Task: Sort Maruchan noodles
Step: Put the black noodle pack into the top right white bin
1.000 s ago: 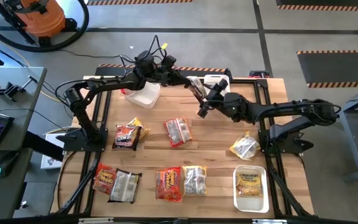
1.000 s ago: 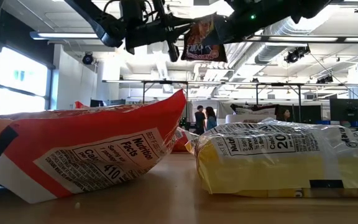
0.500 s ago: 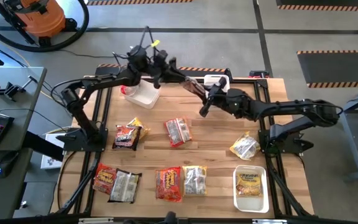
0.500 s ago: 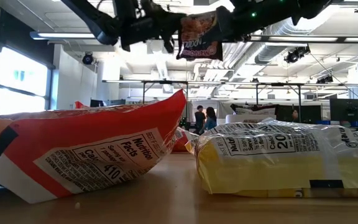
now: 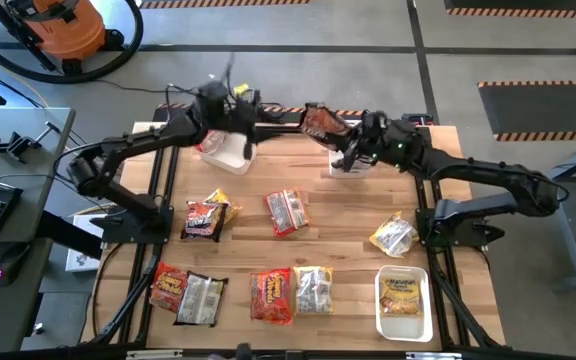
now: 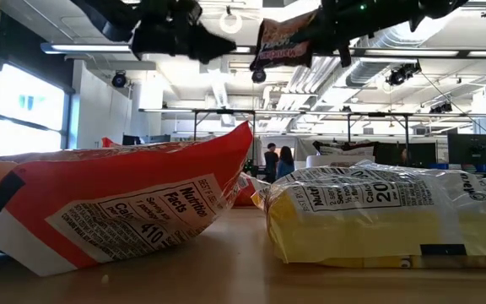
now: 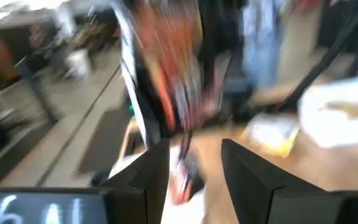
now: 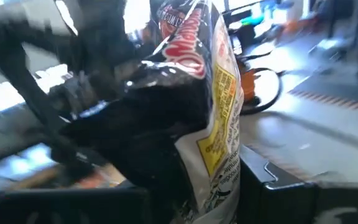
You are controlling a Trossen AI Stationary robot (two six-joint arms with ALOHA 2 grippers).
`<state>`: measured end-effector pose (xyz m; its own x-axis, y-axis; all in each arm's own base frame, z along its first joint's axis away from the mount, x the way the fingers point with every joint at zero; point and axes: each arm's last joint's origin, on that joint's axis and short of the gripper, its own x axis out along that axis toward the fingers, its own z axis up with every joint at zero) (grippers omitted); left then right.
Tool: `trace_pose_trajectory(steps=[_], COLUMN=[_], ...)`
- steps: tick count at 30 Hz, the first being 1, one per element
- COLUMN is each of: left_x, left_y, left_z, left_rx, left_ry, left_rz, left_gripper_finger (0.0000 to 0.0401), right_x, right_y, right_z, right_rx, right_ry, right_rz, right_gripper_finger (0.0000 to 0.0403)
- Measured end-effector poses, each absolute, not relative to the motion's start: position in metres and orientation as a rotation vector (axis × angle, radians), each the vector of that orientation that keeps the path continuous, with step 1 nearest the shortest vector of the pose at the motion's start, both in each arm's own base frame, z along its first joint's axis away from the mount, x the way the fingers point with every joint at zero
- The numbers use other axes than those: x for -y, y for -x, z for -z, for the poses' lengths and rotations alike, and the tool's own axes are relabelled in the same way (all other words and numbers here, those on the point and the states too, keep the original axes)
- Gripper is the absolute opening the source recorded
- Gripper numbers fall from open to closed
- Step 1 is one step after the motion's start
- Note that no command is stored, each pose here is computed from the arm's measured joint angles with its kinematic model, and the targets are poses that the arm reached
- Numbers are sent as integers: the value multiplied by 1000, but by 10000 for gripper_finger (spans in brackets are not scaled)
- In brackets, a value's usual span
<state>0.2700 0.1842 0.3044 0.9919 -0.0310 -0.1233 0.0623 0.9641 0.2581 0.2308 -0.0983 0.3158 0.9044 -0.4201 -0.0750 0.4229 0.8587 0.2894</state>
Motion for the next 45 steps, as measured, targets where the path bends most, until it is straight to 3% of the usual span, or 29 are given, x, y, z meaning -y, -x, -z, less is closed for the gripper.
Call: trace_pose_trajectory(steps=[5,13,24,29,37,45], left_x=[-147,-99,-78,-74,-67,-66], left_y=[-284,-305,-309,-310,-312,-312], left_z=[-277,-273,-276,-278,-277,-270], left_rx=[-273,-258,-237,-199,-184,-214], left_ry=[-499,-860,-980,-968,-987,-890], left_rz=[-106,-458,-486,-487,-413,-357], left_gripper_finger=[151,168,162,125,12,2], right_x=[112,116,108,104,101,103], right_y=[-223,-225,-229,-231,-232,-229], right_z=[-316,-313,-317,-317,-316,-302], right_rx=[12,8,34,30,15,-131], right_ry=[-588,-813,-853,-881,-843,-742], right_rz=[314,232,185,170,163,225], right_gripper_finger=[83,83,83,83,91,161])
